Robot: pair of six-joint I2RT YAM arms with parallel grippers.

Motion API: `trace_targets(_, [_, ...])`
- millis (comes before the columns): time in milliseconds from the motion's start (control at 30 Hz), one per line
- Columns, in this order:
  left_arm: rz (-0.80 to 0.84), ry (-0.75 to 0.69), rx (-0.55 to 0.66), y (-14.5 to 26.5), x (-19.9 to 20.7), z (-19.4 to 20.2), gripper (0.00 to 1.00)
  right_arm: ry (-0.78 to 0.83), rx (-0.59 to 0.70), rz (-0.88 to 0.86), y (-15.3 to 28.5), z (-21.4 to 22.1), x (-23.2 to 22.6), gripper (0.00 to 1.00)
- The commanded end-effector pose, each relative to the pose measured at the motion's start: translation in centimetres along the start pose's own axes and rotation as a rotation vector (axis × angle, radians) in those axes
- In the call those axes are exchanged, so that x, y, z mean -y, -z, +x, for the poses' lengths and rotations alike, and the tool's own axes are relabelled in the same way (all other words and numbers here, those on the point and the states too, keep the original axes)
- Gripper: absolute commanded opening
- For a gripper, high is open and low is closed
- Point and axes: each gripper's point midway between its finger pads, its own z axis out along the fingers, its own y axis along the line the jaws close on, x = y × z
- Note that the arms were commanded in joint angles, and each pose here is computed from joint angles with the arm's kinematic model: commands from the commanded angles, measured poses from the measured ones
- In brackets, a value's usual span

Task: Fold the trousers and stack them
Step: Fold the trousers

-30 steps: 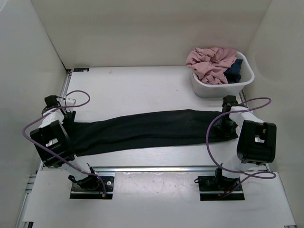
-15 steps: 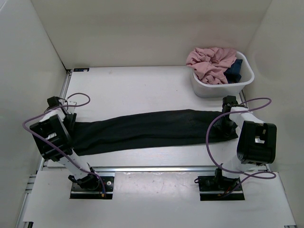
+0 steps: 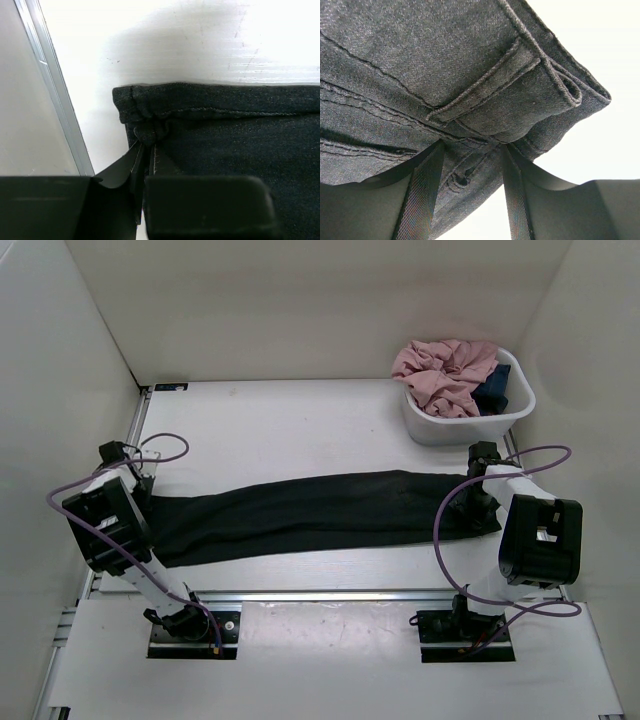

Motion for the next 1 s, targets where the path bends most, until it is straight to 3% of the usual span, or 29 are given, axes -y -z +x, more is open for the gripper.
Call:
trace_targets(0, [-0.074, 0.006, 0.088, 1.9, -2.4, -2.8, 0.15, 0.053, -0.049, 0.071, -0.1, 1.6, 1.9, 0.54])
trace_targets(267, [-0.162, 0.012, 0.223, 6.6, -4.8, -6.1, 0.15, 0.060, -0.074, 0.089, -0.8, 2.4, 2.3, 0.54])
trace_targets(467, [-0.131, 0.001, 0.096, 3.5, -4.0, -3.6, 0.16, 0.070, -0.075, 0.089, -0.8, 2.4, 2.3, 0.55])
trace_targets(600, [-0.148, 0.000, 0.024, 2.2, -4.1, -2.1, 0.47, 0.150, -0.047, 0.052, 0.0, 1.6, 1.8, 0.63])
trace_targets(667, [-0.162, 0.003, 0.044, 3.3, -4.3, -2.5, 0.51, 0.205, 0.032, -0.008, 2.0, 0.2, 0.4, 0.67])
trace_targets(733, [-0.195, 0.002, 0.095, 5.2, -5.4, -3.4, 0.66, 0.313, 0.125, -0.111, 5.0, -1.1, -1.9, 0.72])
trace_targets(867, [-0.248, -0.027, 0.181, 10.2, -6.9, -5.3, 0.73, 0.489, 0.212, -0.281, 9.8, -1.9, -5.7, 0.76])
trace_targets(967, [-0.144, -0.118, 0.118, 11.1, -4.7, -3.4, 0.72, 0.690, 0.242, -0.409, 12.9, -0.1, -8.6, 0.77])
